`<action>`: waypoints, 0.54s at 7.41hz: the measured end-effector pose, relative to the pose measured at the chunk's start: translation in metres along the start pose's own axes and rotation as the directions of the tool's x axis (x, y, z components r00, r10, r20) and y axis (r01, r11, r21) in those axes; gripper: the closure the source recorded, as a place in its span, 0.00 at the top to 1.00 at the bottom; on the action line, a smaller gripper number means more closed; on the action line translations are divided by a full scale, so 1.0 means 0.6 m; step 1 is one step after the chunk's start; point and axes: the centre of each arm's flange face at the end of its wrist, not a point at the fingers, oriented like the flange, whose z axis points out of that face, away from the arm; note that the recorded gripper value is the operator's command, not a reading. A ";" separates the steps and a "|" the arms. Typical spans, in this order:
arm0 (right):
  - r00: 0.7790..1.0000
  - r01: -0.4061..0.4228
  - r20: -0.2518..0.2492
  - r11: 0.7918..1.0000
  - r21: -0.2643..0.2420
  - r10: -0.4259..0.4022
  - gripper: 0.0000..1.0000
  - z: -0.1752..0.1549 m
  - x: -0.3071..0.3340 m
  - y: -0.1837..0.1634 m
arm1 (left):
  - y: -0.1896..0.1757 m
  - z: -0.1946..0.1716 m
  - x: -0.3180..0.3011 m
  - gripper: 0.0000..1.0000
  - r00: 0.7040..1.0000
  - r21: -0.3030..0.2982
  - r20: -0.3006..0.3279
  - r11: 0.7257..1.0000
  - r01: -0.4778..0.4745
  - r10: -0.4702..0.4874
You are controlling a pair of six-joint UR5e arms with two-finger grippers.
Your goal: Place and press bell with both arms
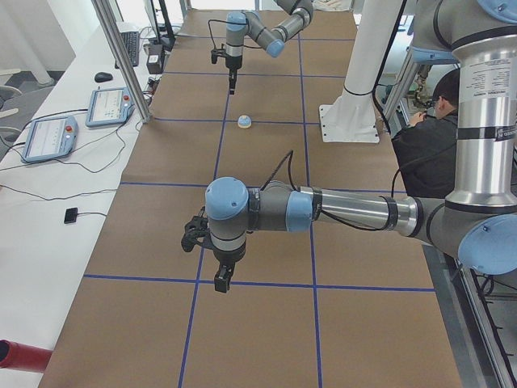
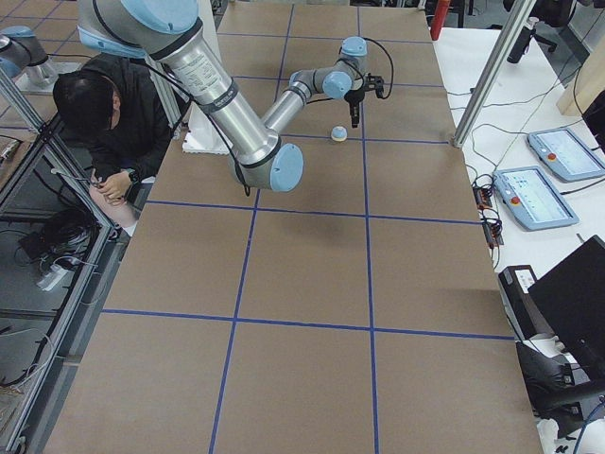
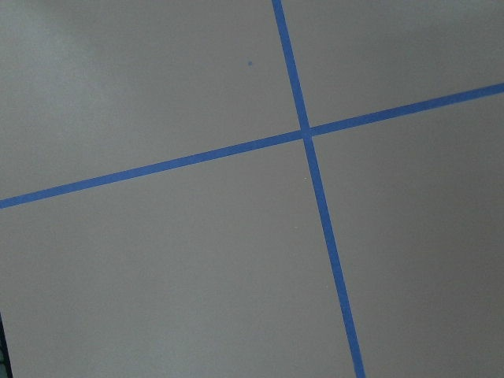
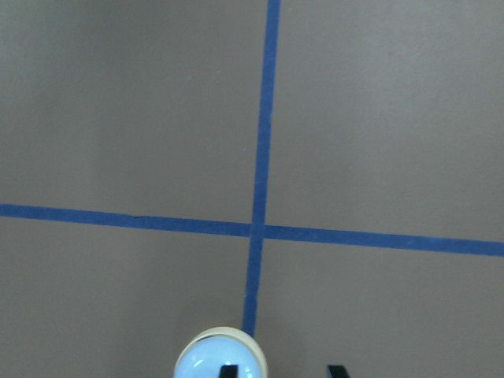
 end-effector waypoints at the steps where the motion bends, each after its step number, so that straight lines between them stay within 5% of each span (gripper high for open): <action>1: 0.999 0.038 0.005 0.999 -0.009 -0.038 1.00 -0.031 0.096 -0.032 | 0.006 0.006 0.002 1.00 0.998 -0.002 -0.030 0.999 0.053 -0.053; 4: 0.986 0.167 -0.018 0.986 -0.023 -0.167 1.00 -0.137 0.408 -0.117 | 0.018 0.008 0.017 1.00 0.981 0.018 -0.114 0.987 0.160 -0.157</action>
